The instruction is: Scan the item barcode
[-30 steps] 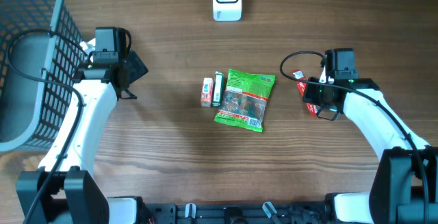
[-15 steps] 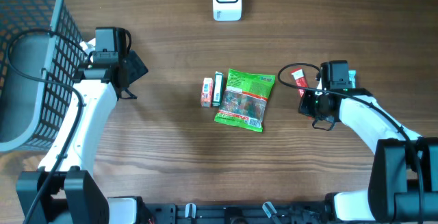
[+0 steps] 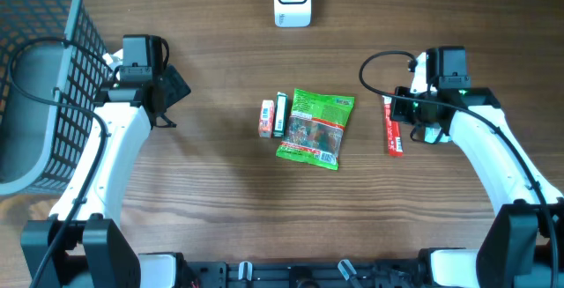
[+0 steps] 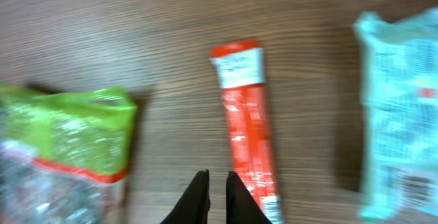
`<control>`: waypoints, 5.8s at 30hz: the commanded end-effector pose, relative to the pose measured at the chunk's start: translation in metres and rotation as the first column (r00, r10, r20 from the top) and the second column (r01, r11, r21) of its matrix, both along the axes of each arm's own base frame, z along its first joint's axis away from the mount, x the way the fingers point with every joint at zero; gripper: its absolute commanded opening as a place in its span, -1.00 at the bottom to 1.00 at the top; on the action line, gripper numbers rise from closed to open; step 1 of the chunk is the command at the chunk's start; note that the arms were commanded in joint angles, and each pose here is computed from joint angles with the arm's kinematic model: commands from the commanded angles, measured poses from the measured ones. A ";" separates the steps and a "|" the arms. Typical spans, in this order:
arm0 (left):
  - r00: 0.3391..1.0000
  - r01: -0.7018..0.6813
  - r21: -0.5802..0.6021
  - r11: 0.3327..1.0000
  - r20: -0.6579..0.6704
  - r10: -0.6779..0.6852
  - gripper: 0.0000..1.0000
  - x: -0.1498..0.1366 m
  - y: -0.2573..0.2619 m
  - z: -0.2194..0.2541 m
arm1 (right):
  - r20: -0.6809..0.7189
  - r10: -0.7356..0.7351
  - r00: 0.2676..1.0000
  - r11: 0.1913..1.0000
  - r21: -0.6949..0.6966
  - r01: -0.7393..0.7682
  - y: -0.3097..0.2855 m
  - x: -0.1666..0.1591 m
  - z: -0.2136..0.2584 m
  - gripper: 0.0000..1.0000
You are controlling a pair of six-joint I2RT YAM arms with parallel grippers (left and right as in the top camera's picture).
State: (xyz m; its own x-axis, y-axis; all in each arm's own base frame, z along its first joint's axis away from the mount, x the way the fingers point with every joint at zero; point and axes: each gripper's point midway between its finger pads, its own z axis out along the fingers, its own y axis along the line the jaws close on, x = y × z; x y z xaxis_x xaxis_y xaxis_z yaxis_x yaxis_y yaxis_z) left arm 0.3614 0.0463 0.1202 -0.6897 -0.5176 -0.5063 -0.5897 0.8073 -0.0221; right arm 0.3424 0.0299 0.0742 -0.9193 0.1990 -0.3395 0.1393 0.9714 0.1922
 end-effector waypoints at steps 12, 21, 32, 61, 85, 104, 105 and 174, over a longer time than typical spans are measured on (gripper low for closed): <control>1.000 -0.002 0.016 1.000 -0.004 0.002 1.00 0.000 0.004 -0.001 | -0.265 -0.148 0.953 0.989 -0.012 0.150 -0.006 -0.051 -0.080 -0.77; 1.000 -0.002 0.016 1.000 -0.004 0.002 1.00 0.000 0.004 -0.001 | -0.242 0.157 0.957 0.839 0.544 0.000 0.092 -0.056 -0.037 -0.68; 1.000 -0.002 0.016 1.000 -0.004 0.002 1.00 0.000 0.004 -0.001 | 0.223 -0.102 0.969 0.979 0.196 0.058 0.021 0.062 0.008 -0.58; 1.000 -0.002 0.016 1.000 -0.004 0.002 1.00 0.000 0.004 -0.001 | -0.068 -0.120 0.991 0.993 -0.029 0.118 -0.013 -0.019 -0.015 -0.58; 1.000 -0.002 0.016 1.000 -0.004 0.002 1.00 0.000 0.004 -0.001 | -0.075 -0.167 0.983 0.968 0.176 0.178 0.041 -0.052 -0.087 -0.89; 1.000 -0.002 0.016 1.000 -0.004 0.002 1.00 0.000 0.004 -0.001 | 0.310 -0.080 0.947 0.996 0.056 0.066 -0.018 0.052 0.027 -0.47; 1.000 -0.002 0.016 1.000 -0.004 0.002 1.00 0.000 0.004 -0.001 | 0.304 -0.080 0.949 0.996 0.056 0.067 -0.018 0.054 0.022 -0.46; 1.000 -0.002 0.016 1.000 -0.004 0.002 1.00 0.000 0.004 -0.001 | 0.140 -0.046 0.989 0.995 0.091 0.033 0.051 0.018 -0.076 -0.82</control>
